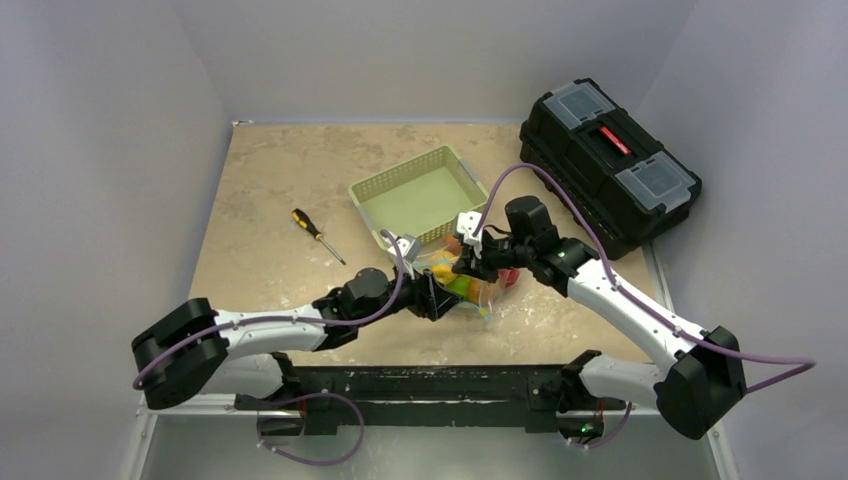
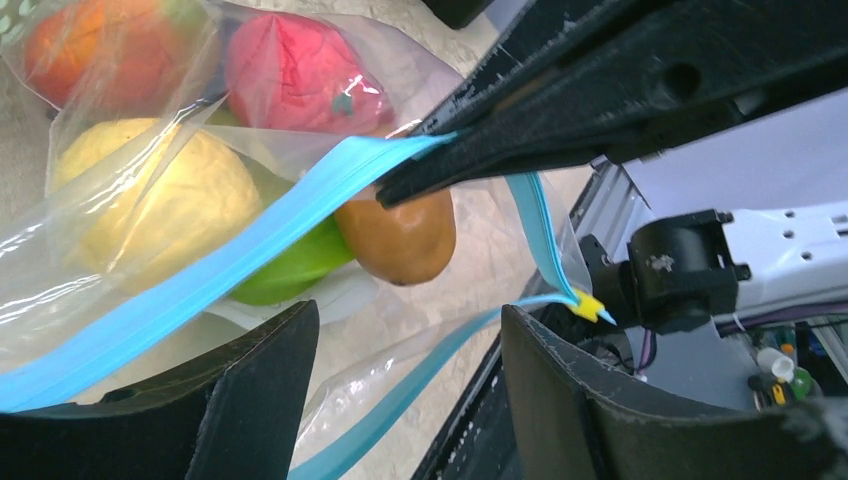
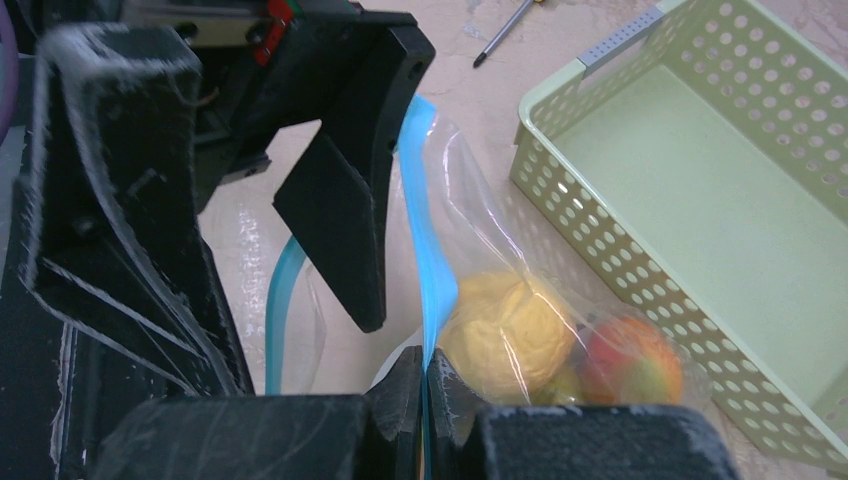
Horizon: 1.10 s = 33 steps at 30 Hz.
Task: Open the zip-top bag and remove the fake food
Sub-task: Pick up the fake vegetable from the zipper food storage bag.
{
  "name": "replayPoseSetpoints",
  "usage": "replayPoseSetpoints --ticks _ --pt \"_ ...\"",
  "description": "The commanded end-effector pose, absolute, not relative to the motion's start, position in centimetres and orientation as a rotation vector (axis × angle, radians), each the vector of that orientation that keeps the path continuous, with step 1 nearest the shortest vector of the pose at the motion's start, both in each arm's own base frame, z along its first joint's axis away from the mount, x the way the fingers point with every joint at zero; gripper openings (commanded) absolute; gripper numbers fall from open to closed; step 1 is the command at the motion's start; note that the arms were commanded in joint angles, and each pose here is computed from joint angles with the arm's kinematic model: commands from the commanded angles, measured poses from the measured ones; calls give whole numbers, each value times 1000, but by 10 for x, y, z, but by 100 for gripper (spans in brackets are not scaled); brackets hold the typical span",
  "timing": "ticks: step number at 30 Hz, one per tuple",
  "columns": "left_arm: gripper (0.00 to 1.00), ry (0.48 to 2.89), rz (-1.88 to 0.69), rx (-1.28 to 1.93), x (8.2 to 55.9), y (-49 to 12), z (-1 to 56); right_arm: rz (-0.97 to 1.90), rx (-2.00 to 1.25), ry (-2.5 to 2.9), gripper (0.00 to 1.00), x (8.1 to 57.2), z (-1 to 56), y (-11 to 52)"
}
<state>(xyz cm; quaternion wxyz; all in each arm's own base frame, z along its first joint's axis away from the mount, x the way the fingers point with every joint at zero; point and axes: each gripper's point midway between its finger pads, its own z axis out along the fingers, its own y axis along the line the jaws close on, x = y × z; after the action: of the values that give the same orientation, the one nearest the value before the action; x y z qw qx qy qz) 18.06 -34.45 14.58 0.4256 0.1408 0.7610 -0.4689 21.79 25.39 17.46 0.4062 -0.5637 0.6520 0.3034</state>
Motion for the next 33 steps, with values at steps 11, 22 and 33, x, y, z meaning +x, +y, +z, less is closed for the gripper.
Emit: replayPoseSetpoints --ticks 11,22,33 --pt "71 1854 -1267 164 202 -386 148 826 -1417 1595 0 214 184 261" --pt "74 1886 -1400 144 195 -409 128 807 -1389 1616 0 220 182 261" --pt "74 2006 -1356 170 190 -414 89 802 -1379 1632 0 222 180 261"
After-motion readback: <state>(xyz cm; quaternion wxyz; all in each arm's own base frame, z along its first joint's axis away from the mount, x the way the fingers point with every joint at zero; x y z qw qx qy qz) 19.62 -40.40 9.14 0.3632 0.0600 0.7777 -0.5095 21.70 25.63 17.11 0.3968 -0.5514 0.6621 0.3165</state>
